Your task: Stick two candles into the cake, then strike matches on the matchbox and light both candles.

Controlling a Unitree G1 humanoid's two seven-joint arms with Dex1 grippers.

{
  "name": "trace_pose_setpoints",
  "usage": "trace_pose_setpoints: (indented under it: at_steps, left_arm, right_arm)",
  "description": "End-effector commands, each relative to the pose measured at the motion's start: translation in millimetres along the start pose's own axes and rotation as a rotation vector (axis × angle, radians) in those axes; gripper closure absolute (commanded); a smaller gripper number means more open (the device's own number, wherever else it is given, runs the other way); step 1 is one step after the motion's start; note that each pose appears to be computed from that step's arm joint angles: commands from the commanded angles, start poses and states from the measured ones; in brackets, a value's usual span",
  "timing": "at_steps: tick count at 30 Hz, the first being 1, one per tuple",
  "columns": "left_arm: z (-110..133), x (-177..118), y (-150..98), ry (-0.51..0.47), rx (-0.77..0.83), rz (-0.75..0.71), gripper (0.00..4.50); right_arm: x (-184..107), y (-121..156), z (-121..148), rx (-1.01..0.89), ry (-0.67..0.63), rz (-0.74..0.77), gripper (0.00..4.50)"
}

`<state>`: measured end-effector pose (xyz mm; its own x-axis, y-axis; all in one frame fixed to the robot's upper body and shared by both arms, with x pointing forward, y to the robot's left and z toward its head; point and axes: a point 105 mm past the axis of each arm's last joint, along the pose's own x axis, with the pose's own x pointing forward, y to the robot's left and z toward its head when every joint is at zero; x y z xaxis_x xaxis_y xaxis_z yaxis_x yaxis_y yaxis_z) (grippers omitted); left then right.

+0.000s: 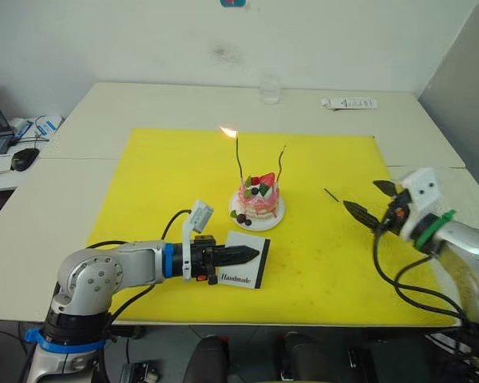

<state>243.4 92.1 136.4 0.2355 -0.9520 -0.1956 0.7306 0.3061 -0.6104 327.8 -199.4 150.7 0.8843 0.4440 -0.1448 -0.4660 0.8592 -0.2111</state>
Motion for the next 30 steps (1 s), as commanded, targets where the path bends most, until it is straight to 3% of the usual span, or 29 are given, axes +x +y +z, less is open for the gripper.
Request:
trace_pose_setpoints:
  at_steps: [1, 8, 22, 25, 30]
  left_arm:
    - [6.8, -1.6, -9.0, -0.03, 0.041, -0.016, 4.5]
    - [6.5, -1.5, -10.2, -0.036, 0.04, -0.008, 4.5]
    - [7.7, -2.3, -9.9, -0.036, 0.044, -0.006, 4.5]
    - [7.4, -2.5, -10.0, -0.034, 0.044, -0.006, 4.5]
    - [7.1, -2.5, -9.8, -0.034, 0.044, -0.007, 4.5]
  right_arm:
    - [16.6, -3.3, 2.1, -0.02, -0.043, -0.044, 0.02]
    - [47.4, -11.7, -9.7, 0.026, -0.038, -0.088, 0.02]
    - [61.1, -16.0, -34.9, 0.072, 0.093, -0.136, 0.02]
    - [61.2, -14.7, -38.4, 0.077, 0.118, -0.148, 0.61]
    - [62.8, -11.1, -40.9, 0.074, 0.14, -0.15, 2.29]
